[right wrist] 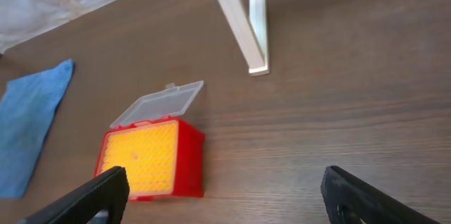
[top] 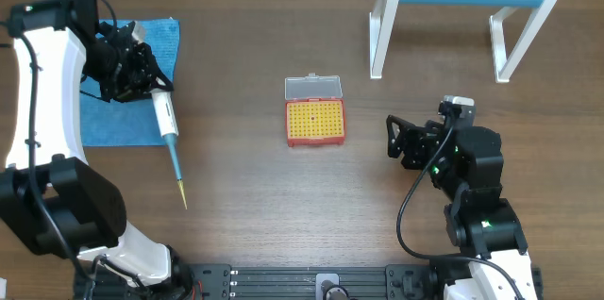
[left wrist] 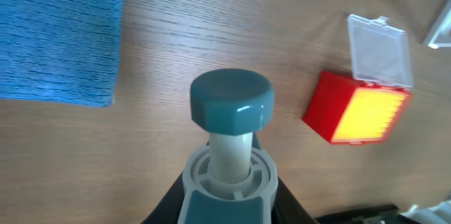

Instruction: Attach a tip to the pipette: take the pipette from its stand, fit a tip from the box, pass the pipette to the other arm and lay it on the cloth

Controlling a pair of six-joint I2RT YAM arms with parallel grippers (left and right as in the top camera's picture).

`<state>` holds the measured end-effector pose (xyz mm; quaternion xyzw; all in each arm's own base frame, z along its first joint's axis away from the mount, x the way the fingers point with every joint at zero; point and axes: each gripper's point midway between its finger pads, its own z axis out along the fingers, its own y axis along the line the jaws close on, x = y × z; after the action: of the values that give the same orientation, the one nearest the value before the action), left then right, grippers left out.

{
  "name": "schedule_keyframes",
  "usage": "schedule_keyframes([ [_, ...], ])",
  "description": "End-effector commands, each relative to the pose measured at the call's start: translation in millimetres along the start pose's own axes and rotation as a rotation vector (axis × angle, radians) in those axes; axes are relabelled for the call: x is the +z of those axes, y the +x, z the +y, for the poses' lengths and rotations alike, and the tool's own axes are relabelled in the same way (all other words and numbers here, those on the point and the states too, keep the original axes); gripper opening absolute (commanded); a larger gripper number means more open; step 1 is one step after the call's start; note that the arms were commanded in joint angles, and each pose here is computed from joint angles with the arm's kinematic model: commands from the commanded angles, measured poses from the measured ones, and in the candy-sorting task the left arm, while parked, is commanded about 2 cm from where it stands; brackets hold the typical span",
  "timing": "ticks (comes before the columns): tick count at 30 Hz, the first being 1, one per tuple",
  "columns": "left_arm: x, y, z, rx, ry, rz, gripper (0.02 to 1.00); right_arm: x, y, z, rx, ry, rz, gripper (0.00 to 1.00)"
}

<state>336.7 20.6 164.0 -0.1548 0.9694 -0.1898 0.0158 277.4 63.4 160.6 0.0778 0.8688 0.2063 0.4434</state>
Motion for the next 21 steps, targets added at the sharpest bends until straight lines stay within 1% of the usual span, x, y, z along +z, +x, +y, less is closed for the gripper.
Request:
schedule_keyframes([
  [1,-5.8,-12.8,10.6,0.072,-0.072,-0.05,0.025,-3.0,-10.1,-5.5,-0.019,0.04,-0.037,0.886],
  [5,-8.7,-29.3,27.9,0.083,-0.172,-0.11,0.025,-3.0,-10.0,-5.4,-0.007,0.04,-0.036,0.886],
  [7,-7.4,-36.6,35.2,0.069,-0.178,-0.121,0.027,-2.9,-9.7,-4.6,0.002,0.036,-0.035,0.886],
  [11,-1.4,-58.4,65.9,-0.001,-0.182,-0.092,0.027,-2.8,-9.2,-3.5,0.041,0.03,-0.033,0.886],
  [12,-1.1,-64.2,73.3,-0.007,-0.182,-0.08,0.025,-2.8,-8.8,-2.4,0.041,0.023,-0.031,0.886],
  [13,-2.1,-73.1,83.6,-0.014,-0.194,-0.068,0.027,-2.7,-8.1,-0.6,0.041,0.013,-0.026,0.886],
  [15,-9.7,-90.7,105.1,-0.03,-0.265,-0.071,0.027,-2.7,-8.0,-0.6,0.041,0.013,-0.026,0.886],
  [17,-19.1,-111.2,118.0,-0.01,-0.315,-0.098,0.025,-2.7,-8.1,-0.7,0.04,0.013,-0.026,0.886],
  [19,-30.4,-140.8,125.1,-0.007,-0.321,-0.185,0.025,-2.7,-8.1,-0.7,0.04,0.013,-0.026,0.886],
  [21,-42.9,-167.2,133.7,0.023,-0.37,-0.259,0.025,-2.7,-8.0,-0.7,0.04,0.014,-0.026,0.886],
])
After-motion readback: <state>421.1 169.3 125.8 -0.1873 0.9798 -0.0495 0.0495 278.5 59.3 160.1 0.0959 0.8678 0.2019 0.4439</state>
